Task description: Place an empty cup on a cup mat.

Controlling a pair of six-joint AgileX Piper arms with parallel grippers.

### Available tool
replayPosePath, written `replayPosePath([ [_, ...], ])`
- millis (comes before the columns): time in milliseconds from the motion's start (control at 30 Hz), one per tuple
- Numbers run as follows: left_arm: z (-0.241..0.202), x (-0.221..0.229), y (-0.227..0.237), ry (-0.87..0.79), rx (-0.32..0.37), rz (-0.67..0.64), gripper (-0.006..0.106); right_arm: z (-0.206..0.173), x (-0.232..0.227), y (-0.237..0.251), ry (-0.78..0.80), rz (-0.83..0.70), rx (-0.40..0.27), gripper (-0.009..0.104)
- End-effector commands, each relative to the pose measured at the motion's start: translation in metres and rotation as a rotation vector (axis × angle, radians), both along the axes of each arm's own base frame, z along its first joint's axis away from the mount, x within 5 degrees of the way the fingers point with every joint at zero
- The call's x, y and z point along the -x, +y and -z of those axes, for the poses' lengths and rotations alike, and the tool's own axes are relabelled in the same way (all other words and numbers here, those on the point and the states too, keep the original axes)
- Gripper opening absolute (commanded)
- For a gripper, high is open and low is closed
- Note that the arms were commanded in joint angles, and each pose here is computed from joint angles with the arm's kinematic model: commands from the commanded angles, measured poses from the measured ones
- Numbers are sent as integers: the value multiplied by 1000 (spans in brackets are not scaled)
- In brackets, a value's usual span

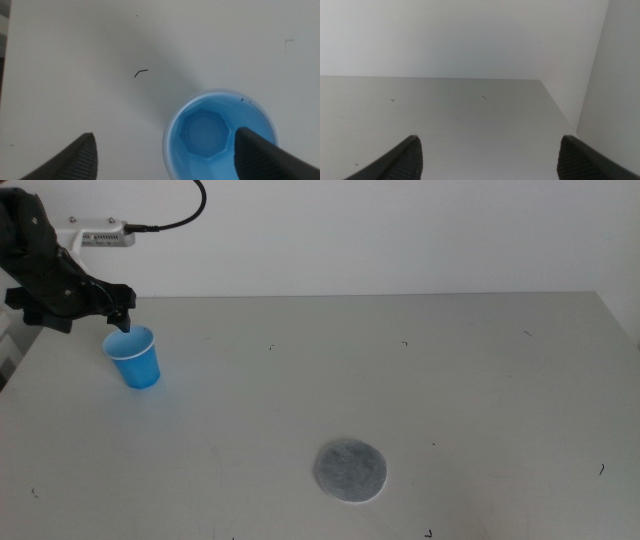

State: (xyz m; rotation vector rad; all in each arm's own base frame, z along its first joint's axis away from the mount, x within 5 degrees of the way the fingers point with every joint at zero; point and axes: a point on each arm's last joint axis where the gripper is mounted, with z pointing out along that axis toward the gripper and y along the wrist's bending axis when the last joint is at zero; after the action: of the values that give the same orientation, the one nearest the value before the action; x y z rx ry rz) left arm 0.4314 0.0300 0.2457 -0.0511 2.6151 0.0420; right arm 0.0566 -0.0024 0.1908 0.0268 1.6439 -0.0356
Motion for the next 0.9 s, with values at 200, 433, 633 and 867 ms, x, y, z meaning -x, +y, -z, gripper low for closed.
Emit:
replayPosePath([
  [200,0,-15,-1,-92,31,-13,105,-11,2,0,-108,-2,23,94],
  [433,19,-21,0,-68,36,-16,104,-11,2,0,-108,-2,23,94],
  [633,28,-23,0,-51,38,-16,78,-11,2,0,-108,-2,23,94],
  [867,28,-23,-1,-41,54,-22,27,-11,2,0,-108,-2,23,94],
])
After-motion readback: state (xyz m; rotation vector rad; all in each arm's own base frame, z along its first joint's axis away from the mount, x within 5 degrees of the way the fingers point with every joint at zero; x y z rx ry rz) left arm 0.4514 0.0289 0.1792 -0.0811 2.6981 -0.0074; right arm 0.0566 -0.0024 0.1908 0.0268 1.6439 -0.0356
